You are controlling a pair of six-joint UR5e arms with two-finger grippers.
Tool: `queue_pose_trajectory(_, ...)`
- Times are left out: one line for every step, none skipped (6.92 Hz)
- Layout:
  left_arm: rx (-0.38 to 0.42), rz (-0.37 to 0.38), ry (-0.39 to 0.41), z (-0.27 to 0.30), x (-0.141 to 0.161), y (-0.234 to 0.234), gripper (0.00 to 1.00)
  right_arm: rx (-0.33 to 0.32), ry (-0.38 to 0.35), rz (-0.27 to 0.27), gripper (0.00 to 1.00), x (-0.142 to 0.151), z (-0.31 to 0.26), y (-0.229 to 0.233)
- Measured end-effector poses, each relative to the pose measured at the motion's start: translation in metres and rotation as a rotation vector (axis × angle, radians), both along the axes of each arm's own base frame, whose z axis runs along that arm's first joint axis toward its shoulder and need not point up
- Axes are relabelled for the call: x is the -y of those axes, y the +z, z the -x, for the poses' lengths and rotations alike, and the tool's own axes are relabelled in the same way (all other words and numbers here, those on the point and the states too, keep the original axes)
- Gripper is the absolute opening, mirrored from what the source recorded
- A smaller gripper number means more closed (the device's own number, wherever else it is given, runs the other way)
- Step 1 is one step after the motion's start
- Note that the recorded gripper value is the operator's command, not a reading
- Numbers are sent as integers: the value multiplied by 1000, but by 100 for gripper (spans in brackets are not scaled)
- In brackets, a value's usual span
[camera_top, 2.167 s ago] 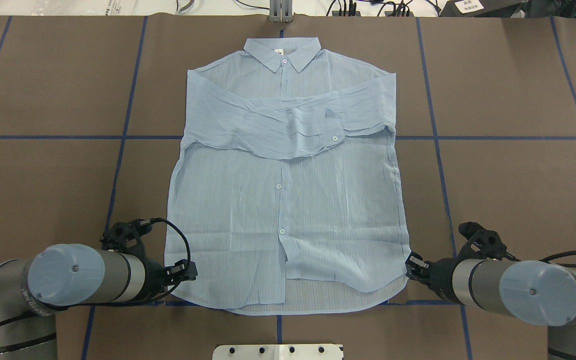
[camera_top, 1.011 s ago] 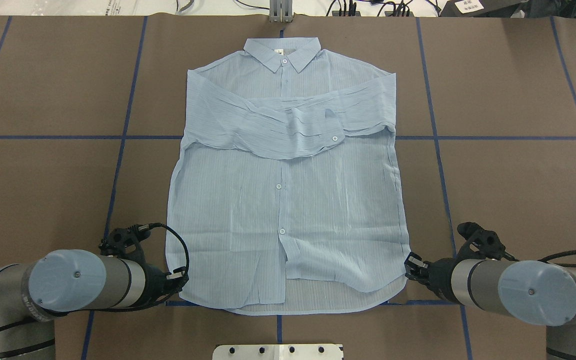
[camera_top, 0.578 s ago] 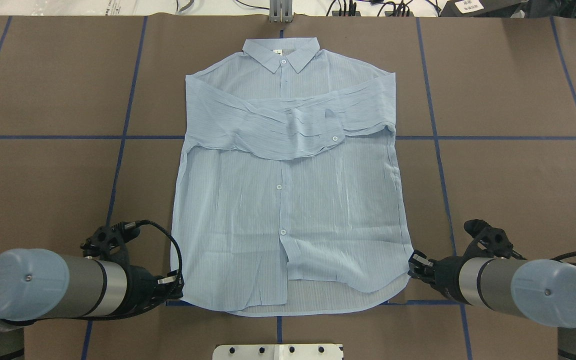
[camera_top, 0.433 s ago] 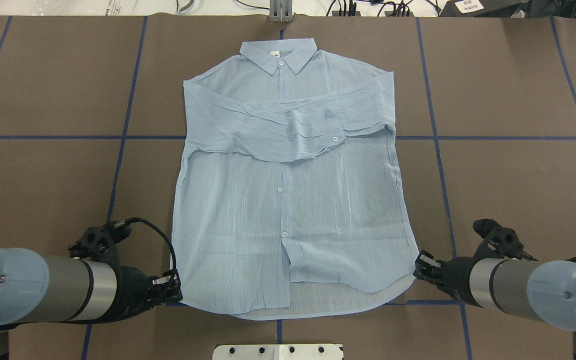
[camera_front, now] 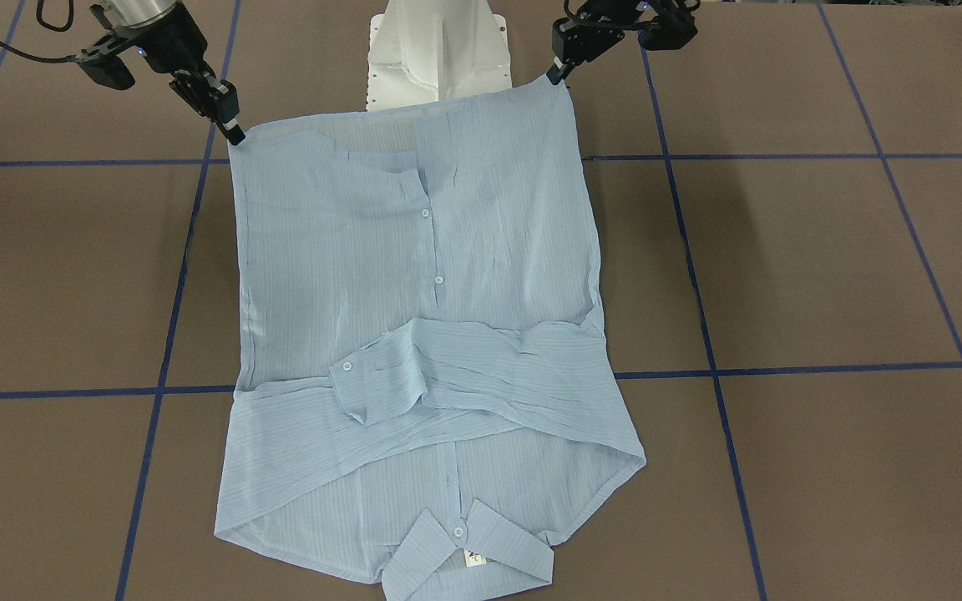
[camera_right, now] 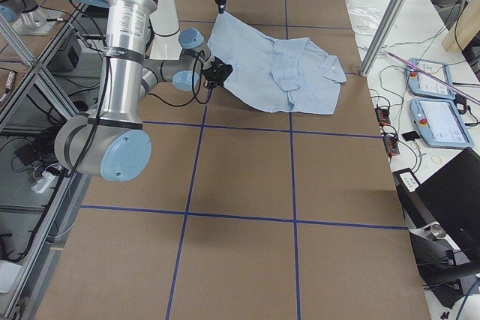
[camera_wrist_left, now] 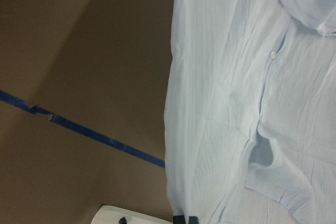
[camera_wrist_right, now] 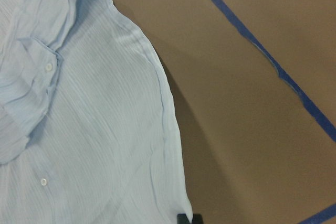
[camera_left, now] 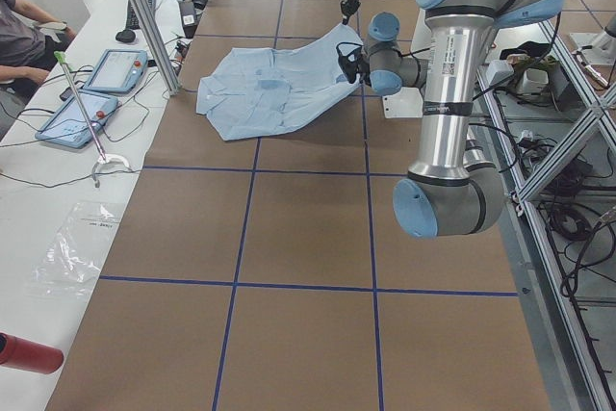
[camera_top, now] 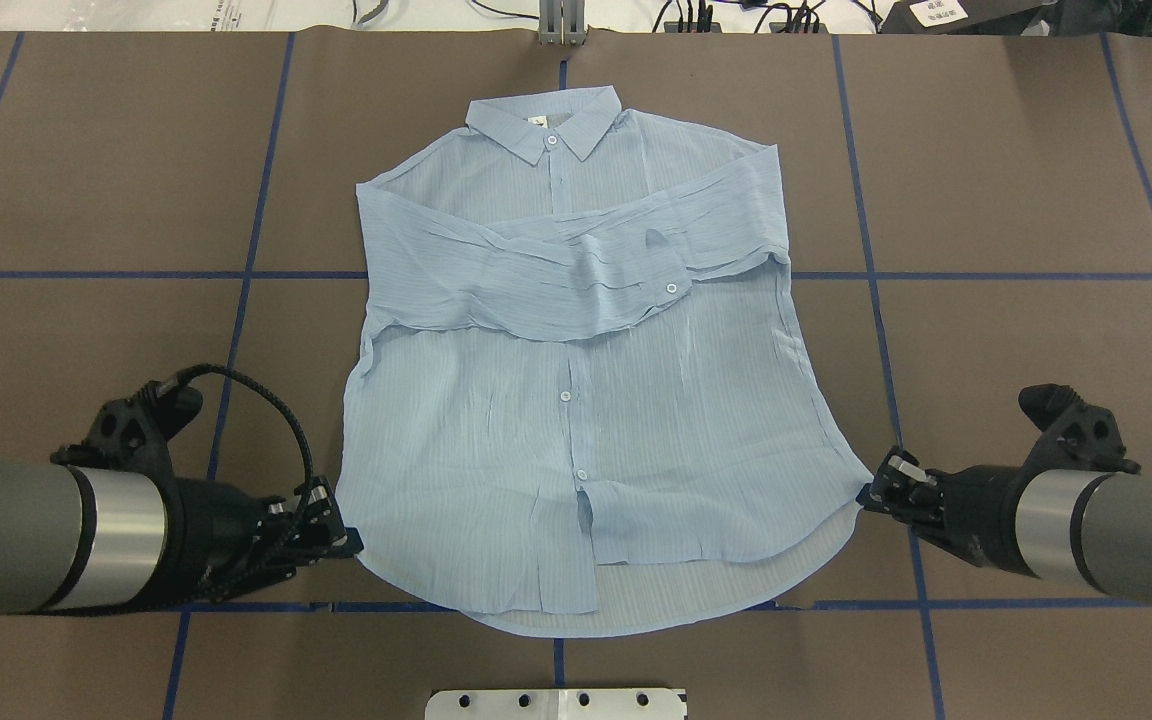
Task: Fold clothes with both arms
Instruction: 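Lift the hem with both grippers and fold it toward the collar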
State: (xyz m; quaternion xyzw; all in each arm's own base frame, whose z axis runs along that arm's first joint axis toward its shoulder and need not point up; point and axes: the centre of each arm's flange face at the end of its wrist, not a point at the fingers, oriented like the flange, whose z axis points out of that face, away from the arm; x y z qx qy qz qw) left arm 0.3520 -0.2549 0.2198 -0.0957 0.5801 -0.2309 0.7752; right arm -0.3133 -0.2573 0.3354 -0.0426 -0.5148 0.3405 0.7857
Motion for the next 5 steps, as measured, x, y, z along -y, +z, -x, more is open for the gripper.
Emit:
queue_pose_trajectory(31,-64,-34,8,32,5,0,-2,13,6,0,23,-8,-5)
queue_pose_trajectory(73,-125,-68,9,71,12,0,-30,19,-10,0,56,0,-14)
queue_pose_trajectory(115,-160,-111,4,116,19,0,-85,27,-31,0,97,20,-26)
queue_pose_trajectory(156,-177,-148,-6,162,25,0,-144,37,-54,0,139,35,-32)
queue_pose_trajectory(191,-179,-177,-15,200,30,0,-186,56,-70,0,180,40,-34)
